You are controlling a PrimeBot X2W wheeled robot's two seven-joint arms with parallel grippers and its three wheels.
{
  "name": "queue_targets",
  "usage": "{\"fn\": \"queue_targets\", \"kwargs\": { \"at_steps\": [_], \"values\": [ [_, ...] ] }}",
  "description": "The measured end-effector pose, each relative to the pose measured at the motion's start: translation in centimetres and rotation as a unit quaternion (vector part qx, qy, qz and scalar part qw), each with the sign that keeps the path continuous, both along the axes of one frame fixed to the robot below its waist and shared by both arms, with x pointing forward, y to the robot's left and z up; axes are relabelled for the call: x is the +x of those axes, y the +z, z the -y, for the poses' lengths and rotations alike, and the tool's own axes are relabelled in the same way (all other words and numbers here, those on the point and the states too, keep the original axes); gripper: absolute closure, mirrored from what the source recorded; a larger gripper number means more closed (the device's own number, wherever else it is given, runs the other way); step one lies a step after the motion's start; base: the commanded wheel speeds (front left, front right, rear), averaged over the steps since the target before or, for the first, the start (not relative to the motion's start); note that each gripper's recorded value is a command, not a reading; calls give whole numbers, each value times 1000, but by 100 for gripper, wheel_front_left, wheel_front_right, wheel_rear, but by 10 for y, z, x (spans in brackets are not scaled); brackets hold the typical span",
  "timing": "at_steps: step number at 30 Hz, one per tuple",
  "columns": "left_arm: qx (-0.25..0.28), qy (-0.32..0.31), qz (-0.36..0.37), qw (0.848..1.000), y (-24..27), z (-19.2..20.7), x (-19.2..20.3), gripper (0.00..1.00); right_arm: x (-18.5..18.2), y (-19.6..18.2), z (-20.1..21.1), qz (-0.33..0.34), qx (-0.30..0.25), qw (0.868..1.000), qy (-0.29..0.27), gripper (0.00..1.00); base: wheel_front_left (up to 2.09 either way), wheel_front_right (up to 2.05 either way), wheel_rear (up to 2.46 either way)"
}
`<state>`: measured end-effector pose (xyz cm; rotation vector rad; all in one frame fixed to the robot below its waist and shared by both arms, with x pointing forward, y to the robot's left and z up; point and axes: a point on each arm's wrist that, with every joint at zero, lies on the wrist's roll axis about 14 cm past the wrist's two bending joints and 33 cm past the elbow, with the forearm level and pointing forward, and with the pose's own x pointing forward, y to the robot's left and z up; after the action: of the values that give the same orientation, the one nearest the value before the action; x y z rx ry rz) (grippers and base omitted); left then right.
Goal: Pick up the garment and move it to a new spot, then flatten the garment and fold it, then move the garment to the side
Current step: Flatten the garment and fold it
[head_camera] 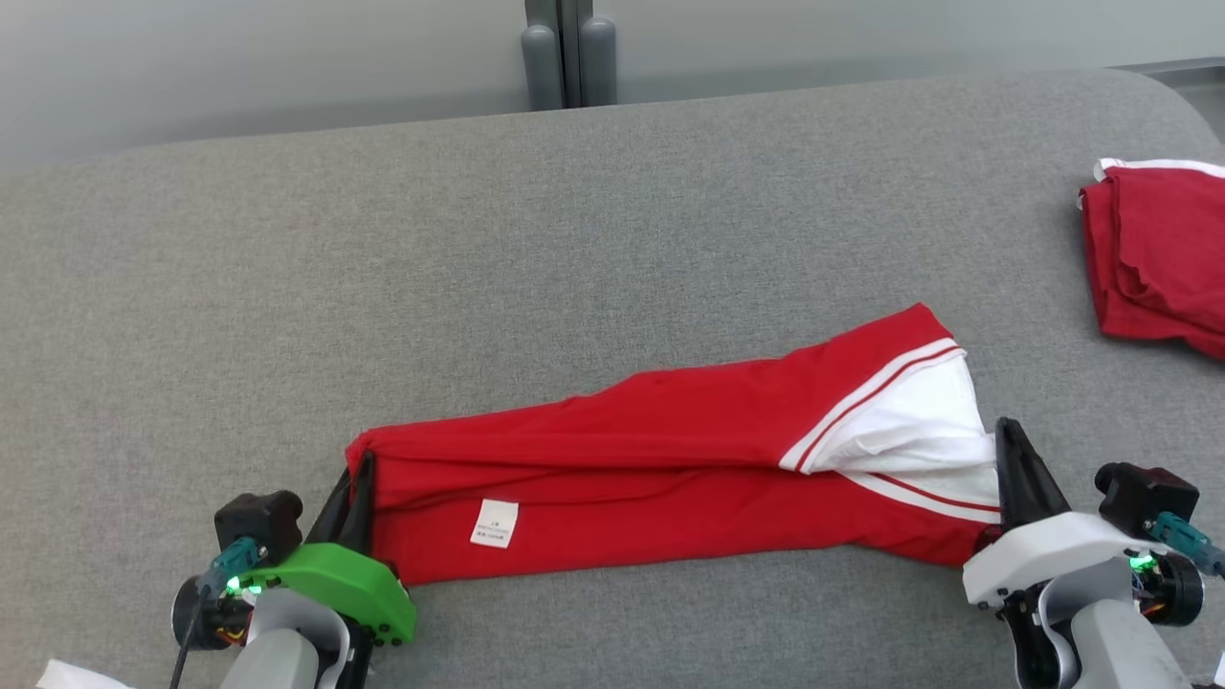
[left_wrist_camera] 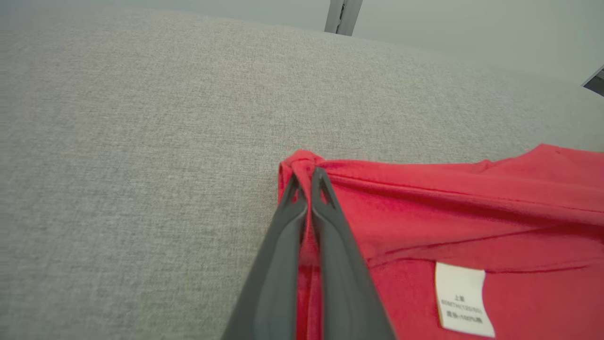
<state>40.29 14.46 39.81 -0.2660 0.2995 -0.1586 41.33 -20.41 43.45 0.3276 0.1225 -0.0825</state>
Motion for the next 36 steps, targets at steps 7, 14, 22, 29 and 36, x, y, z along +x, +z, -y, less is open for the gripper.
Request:
{"fn": "queue_targets", "kwargs": {
  "at_steps": [7, 14, 22, 29, 36],
  "values": [
    [32, 30, -1, 999, -4, -20, -19, 0, -7, 2, 3, -4, -35, 999, 7, 0, 0, 0, 0],
    [61, 40, 34, 997, 13, -24, -42, 0, -7, 12, -2, 4, -75, 997, 25, 0, 0, 0, 0],
    [59, 53, 41, 996, 17, -27, -68, 0, -2, -1, -11, -24, -95, 994, 43, 0, 0, 0, 0],
    [56, 69, 33, 996, 14, -36, -78, 0, 2, -40, -21, -99, -90, 989, 58, 0, 0, 0, 0],
    [53, 86, 23, 995, 9, -45, -81, 0, 4, -67, -41, -145, -51, 985, 74, 74, 0, 0, 0]
  ]
}}
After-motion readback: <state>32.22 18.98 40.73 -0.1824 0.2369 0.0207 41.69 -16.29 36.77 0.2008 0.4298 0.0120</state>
